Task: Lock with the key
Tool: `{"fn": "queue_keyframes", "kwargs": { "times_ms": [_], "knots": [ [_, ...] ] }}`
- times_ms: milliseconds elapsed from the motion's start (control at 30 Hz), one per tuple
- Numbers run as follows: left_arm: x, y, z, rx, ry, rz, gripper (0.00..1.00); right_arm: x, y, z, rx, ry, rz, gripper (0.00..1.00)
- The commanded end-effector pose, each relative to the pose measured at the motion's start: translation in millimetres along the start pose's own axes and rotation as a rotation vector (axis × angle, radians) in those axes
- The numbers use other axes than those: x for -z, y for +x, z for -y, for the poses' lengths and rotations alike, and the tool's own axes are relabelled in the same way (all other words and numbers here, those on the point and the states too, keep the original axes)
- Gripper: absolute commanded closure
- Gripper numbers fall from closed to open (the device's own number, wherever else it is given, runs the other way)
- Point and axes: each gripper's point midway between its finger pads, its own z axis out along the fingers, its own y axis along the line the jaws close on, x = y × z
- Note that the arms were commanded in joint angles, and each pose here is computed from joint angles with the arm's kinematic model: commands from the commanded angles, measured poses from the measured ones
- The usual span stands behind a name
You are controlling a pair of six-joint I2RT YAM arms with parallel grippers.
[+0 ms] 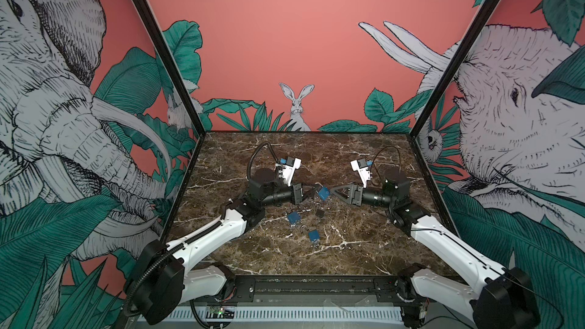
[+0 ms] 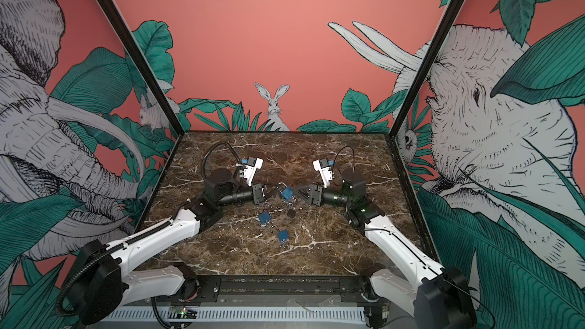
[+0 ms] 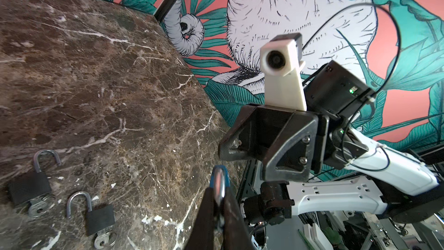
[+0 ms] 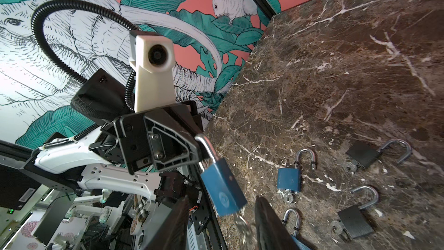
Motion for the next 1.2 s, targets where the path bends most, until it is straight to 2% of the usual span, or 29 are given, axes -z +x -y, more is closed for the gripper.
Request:
{"fn": "queue_keyframes", "kwargs": {
  "times_ms": [0, 167, 567, 900, 1167],
  "knots": [
    [9, -26, 28, -0.045, 0.068, 0.066, 1.0, 4, -11, -19, 0.044, -0.082, 0.033, 0.55],
    [7, -31, 27, -0.022, 0.077, 0.086, 1.0, 1, -10, -24, 0.024, -0.144, 0.02, 0.55],
    [6, -42, 36, -0.022, 0.105, 0.102, 1.0, -5, -3, -7, 0.018, -0.101, 0.001, 0.56],
    [2, -45, 28, 0.009, 0.079, 0.116, 1.0, -4, -2, -13, 0.016, -0.13, -0.008, 0.75],
    [1, -50, 22, 0.023, 0.051, 0.143, 1.0, -7, 2, -15, 0.004, -0.149, -0.025, 0.76]
  ]
}}
